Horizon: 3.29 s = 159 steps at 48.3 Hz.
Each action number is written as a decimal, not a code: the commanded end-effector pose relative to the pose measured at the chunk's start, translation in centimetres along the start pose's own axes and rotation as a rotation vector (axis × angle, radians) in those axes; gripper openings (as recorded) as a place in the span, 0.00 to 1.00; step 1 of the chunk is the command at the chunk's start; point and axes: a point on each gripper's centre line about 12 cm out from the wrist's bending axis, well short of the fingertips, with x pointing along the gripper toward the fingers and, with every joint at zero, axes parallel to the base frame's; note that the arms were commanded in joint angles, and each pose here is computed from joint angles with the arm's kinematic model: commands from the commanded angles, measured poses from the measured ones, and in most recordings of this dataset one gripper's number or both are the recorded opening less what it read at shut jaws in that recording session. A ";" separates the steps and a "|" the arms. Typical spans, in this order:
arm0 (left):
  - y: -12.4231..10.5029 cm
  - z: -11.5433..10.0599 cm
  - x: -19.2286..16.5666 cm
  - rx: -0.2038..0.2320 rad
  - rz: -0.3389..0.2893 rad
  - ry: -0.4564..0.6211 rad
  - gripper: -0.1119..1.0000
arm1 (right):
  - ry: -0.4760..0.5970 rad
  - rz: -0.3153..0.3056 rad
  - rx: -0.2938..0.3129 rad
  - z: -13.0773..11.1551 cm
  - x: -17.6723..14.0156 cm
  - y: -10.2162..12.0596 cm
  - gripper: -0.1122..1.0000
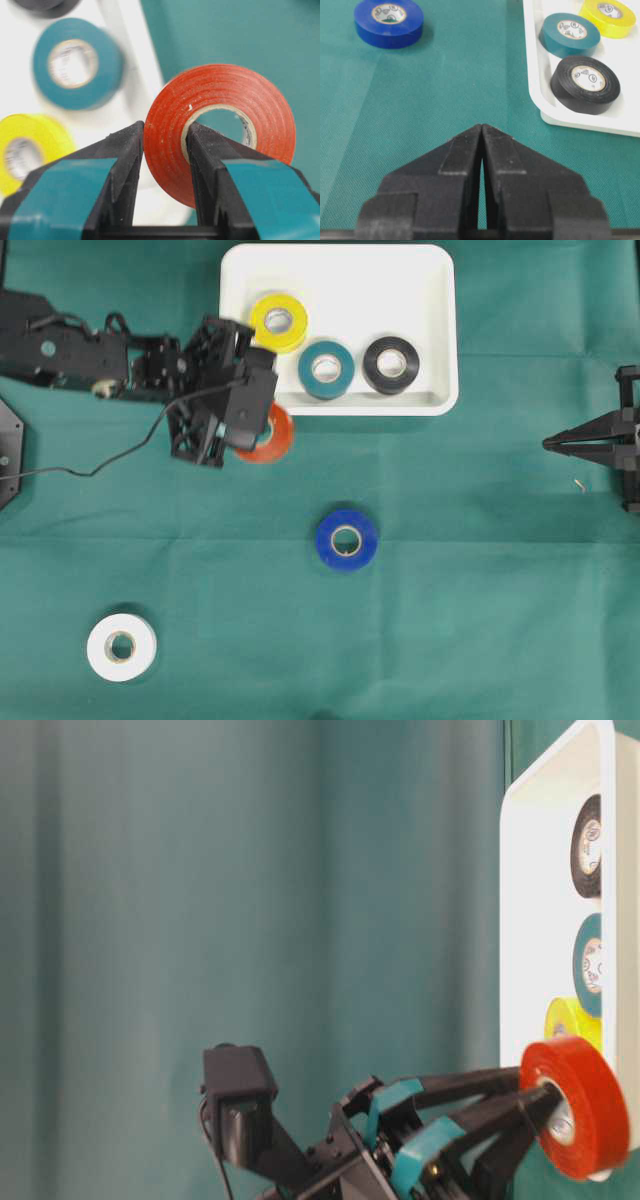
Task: Put the tape into the white case with the left arm.
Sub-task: 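Lift the red roll and carry it into the tray's left corner, then open the left gripper to release the red roll beside the yellow, then withdraw the left gripper back to the left side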
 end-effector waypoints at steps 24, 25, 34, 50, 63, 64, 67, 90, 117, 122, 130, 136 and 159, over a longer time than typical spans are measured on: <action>6.4 -1.7 1.4 -0.011 0.099 0.047 0.32 | -0.017 0.000 0.002 0.6 0.1 0.0 0.02; 6.5 -1.7 1.4 -0.012 0.099 0.047 0.32 | -0.018 0.000 0.002 0.6 0.1 0.0 0.02; 6.5 -1.9 1.5 -0.015 0.100 0.050 0.32 | -0.017 -0.001 0.002 0.6 0.1 0.0 0.02; 6.6 -1.8 1.5 -0.031 0.103 0.047 0.32 | -0.017 0.000 -0.002 0.6 0.1 0.0 0.02; 6.6 -1.8 1.5 -0.032 0.103 0.047 0.50 | -0.015 0.000 0.002 0.5 0.1 0.0 0.02; 6.6 -1.8 1.5 -0.032 0.103 0.047 0.55 | -0.017 0.000 0.000 0.6 0.1 0.0 0.02; 6.6 -1.9 1.5 -0.033 0.102 0.048 0.72 | -0.017 0.000 -0.002 0.6 0.1 0.0 0.02; 6.6 -1.5 0.7 -0.030 0.112 0.029 0.93 | -0.015 0.000 0.002 0.5 0.1 0.0 0.02; 2.3 -0.9 -3.8 -0.037 0.086 -0.059 0.92 | -0.017 0.000 0.000 0.6 0.1 0.0 0.02; 1.3 -1.0 -4.9 -0.056 0.079 -0.081 0.92 | -0.017 0.000 0.002 0.5 0.1 0.0 0.02; -0.3 -1.4 -6.3 -0.089 0.061 -0.109 0.92 | -0.018 0.000 0.000 0.6 0.1 0.0 0.02; -1.4 -1.9 -7.1 -0.120 0.045 -0.123 0.92 | -0.018 0.000 -0.002 0.6 0.1 0.0 0.02; -3.8 -3.6 -10.9 -0.180 0.030 -0.216 0.91 | -0.020 0.000 0.002 0.6 0.1 0.0 0.02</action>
